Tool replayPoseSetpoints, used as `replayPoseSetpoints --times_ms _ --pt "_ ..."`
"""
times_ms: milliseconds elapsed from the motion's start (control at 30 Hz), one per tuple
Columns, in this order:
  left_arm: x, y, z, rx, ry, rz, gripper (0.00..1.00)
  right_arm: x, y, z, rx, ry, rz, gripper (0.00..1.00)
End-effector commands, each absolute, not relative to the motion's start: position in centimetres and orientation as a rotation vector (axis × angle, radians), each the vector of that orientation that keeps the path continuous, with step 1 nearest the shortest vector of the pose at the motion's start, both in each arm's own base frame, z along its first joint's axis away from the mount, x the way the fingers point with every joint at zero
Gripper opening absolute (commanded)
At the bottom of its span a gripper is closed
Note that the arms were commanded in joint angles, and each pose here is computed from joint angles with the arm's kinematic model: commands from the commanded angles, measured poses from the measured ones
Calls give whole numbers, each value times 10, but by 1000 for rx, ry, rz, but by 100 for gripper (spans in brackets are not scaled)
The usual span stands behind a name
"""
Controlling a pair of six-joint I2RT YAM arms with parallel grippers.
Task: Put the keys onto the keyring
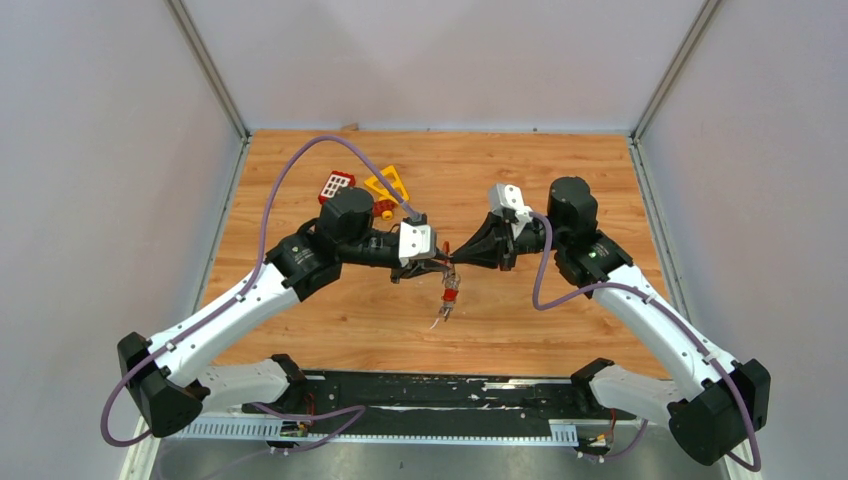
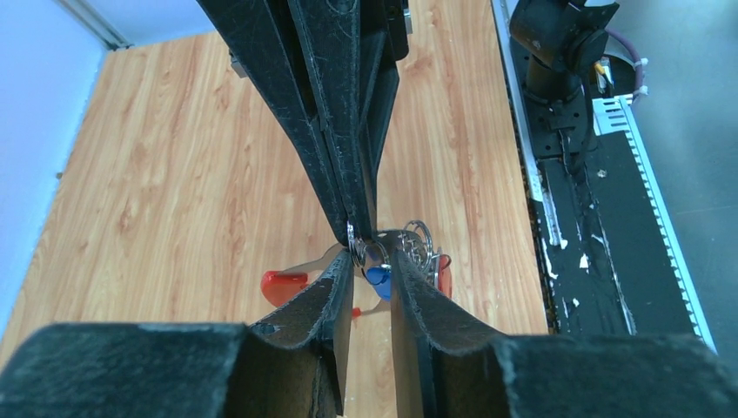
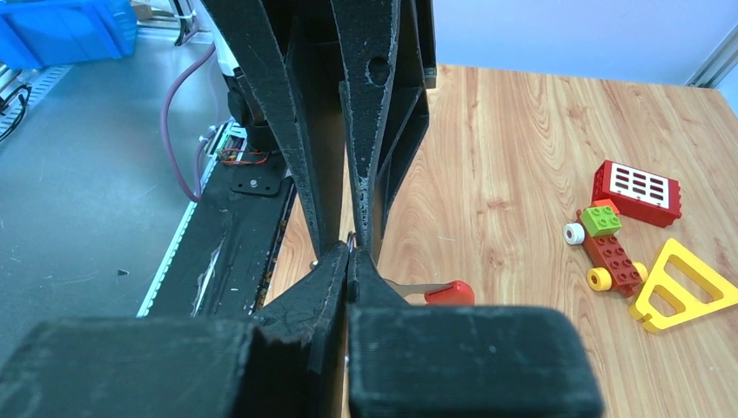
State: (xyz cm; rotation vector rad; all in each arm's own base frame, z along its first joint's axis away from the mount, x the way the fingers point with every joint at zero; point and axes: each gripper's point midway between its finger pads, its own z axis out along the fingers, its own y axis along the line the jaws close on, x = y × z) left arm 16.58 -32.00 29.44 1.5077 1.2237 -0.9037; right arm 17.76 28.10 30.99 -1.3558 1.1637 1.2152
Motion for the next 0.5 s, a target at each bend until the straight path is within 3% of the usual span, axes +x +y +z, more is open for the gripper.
replayPoseSetpoints --times_ms 0,467 --pt "165 -323 319 1486 1152 -917 27 176 282 318 -1373 1113 1202 0" --pt "171 -328 318 1462 1187 -923 0 179 282 313 -1372 1128 1197 0"
